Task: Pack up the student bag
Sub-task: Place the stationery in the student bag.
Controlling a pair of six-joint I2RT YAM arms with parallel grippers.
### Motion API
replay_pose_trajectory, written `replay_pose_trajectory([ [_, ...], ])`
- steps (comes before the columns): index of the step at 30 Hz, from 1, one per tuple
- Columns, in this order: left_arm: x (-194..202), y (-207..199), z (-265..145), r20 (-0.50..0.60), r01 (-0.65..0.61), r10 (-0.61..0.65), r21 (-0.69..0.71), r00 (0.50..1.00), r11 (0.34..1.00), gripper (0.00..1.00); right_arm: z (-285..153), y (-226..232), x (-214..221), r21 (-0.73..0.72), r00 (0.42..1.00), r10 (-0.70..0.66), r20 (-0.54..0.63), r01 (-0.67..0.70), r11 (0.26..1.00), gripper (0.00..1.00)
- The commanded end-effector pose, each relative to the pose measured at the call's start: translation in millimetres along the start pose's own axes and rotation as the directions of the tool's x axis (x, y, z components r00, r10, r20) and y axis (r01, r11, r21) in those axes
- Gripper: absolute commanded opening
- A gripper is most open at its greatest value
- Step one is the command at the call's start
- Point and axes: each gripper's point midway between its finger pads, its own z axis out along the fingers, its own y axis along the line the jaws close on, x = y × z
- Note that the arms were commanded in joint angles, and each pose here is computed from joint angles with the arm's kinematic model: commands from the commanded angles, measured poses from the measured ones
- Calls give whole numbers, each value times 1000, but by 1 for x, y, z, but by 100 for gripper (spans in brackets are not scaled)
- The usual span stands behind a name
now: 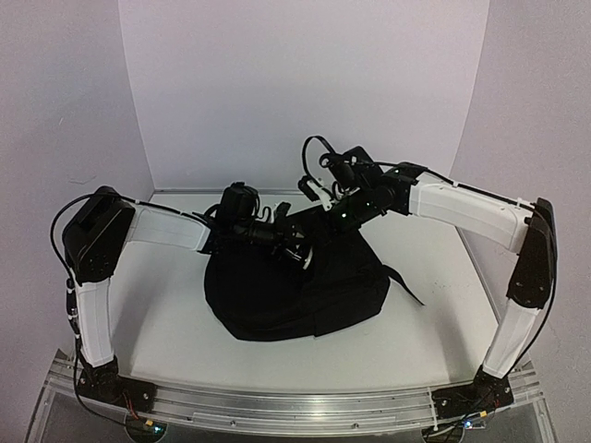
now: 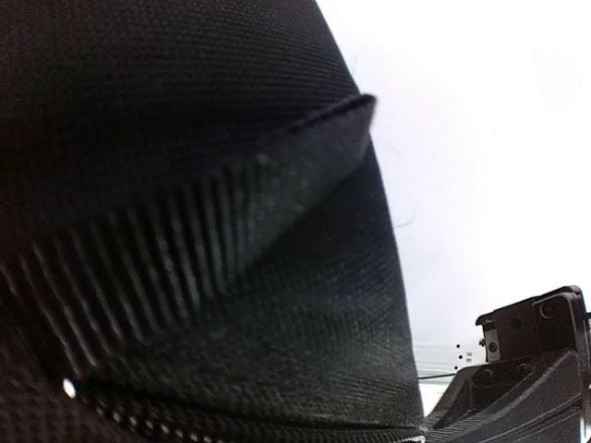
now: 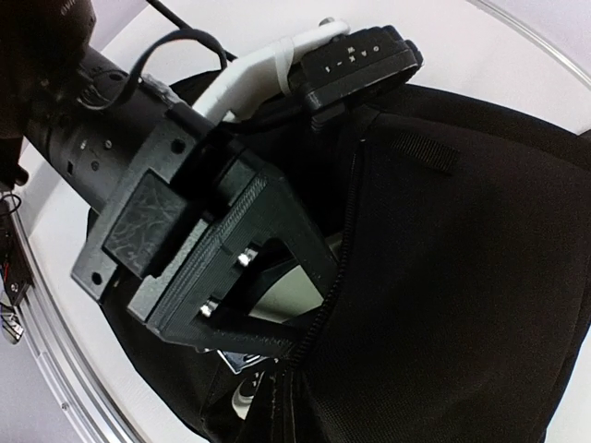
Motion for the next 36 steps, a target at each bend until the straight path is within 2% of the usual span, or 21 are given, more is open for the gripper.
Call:
replay_pose_trajectory([
  [1, -48, -47, -17, 218, -116, 91, 104, 972, 988, 0, -19, 27, -10, -97, 999, -1, 46, 6, 995, 0],
  [4, -60, -34, -12, 300, -93, 68, 71, 952, 993, 0, -18, 29, -16, -110, 998, 20, 52, -14, 994, 0],
  [7, -64, -29, -5, 331, -75, 42, 89, 943, 993, 1, -15, 26, -21, -90, 998, 32, 61, -26, 996, 0],
  [10, -60, -25, 2, 336, -74, 50, 60, 941, 995, 6, -15, 23, -25, -78, 997, 30, 69, -25, 997, 0],
  [11, -59, -23, 3, 328, -68, 50, 45, 943, 997, 11, -16, 23, -27, -77, 997, 28, 74, -22, 997, 0],
  [14, -50, -14, -3, 317, -48, 43, 7, 947, 999, 36, -19, 23, -31, -71, 996, 25, 86, -19, 997, 0],
  [19, -34, -4, -27, 333, -23, 54, -97, 941, 995, 67, -18, 18, -28, -50, 996, 24, 84, -20, 999, 0],
  [23, -28, 1, -40, 340, 13, 49, -179, 939, 984, 70, -17, 16, -28, -44, 996, 27, 82, -23, 999, 0],
  [24, -27, 3, -41, 336, 19, 48, -194, 941, 981, 75, -17, 15, -29, -44, 996, 28, 83, -25, 999, 0],
  [26, -23, 11, -45, 334, 46, 36, -232, 942, 972, 76, -18, 14, -30, -43, 996, 27, 86, -24, 999, 0],
  [29, -19, 17, -49, 332, 63, 28, -260, 943, 964, 69, -20, 15, -32, -43, 995, 25, 94, -21, 999, 0],
  [36, -7, 21, -44, 277, 56, 15, -245, 961, 968, 43, -22, 15, -30, -47, 996, 24, 90, -20, 999, 0],
])
